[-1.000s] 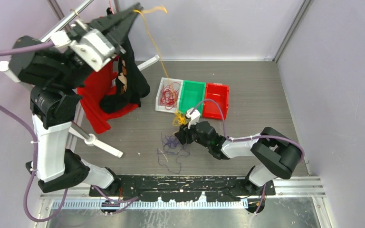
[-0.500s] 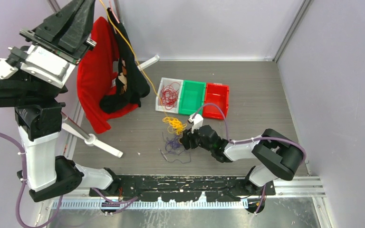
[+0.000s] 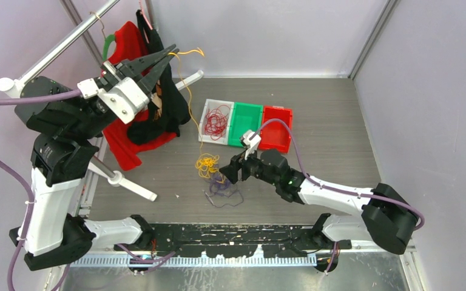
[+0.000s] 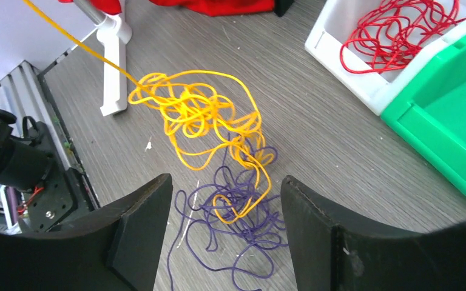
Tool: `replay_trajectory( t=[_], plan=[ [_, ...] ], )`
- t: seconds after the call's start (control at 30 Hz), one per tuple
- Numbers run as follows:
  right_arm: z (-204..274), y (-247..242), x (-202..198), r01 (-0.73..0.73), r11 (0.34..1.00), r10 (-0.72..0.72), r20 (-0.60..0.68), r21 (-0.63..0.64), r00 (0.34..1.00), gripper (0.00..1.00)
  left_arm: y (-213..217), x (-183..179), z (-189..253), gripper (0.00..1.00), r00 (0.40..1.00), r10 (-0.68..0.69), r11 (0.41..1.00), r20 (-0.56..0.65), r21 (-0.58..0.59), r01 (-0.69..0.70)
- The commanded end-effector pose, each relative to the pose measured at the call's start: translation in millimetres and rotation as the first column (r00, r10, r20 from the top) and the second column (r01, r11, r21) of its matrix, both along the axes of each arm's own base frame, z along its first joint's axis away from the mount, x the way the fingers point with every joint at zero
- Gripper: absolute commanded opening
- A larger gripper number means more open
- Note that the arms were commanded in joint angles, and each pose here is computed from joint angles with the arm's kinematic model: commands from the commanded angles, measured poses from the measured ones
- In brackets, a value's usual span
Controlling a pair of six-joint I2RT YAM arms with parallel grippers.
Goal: Untangle the cables
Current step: Untie the cable.
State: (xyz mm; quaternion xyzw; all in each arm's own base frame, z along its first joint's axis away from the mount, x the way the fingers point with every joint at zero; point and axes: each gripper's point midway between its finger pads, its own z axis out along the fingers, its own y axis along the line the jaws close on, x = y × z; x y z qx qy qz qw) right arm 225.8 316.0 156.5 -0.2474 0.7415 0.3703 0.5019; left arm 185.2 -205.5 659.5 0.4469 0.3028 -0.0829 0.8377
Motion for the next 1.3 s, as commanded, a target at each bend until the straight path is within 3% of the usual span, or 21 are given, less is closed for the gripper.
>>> replay_trajectory(
  t=[0.0,0.17,0.3,0.43,0.57,0.73,1.0,1.1,1.27],
  plan=[
    [10,6,1,-0.027,0.999,0.027,-0.005,-0.033,1.000,0.70,9,-9,-1,0.00,1.000,0.003,1.000,0.007,0.002,-0.003],
    [-37,-24,19,0.163,0.962,-0.188,-0.099,-0.220,0.977,0.66,15,1,-18,0.00,0.997,0.079,0.995,0.005,0.060,-0.080],
    [-67,-43,2,0.188,0.937,-0.250,-0.190,-0.295,0.950,0.65,12,11,-69,0.00,0.992,0.120,0.973,-0.042,0.205,-0.109],
    [-78,-47,-18,0.164,0.946,-0.237,-0.251,-0.278,0.938,0.64,11,17,-140,0.00,0.976,0.154,0.928,-0.156,0.363,-0.088],
    [-79,-43,-39,0.095,0.962,-0.172,-0.301,-0.255,0.938,0.64,18,25,-215,0.00,0.951,0.231,0.831,-0.207,0.551,-0.082],
    [-89,-42,-59,0.038,0.959,-0.135,-0.335,-0.281,0.932,0.63,31,36,-282,0.00,0.902,0.343,0.733,-0.262,0.675,-0.083],
    [-110,-20,-57,0.016,0.951,-0.121,-0.324,-0.309,0.938,0.59,40,47,-363,0.00,0.843,0.424,0.636,-0.331,0.771,-0.017],
    [-117,-14,-49,0.030,0.943,-0.137,-0.306,-0.332,0.942,0.50,50,53,-389,0.00,0.807,0.460,0.617,-0.370,0.787,0.009],
    [-96,-12,-37,0.064,0.943,-0.152,-0.251,-0.327,0.956,0.16,69,49,-440,0.00,0.742,0.508,0.587,-0.438,0.806,0.075]
  ],
)
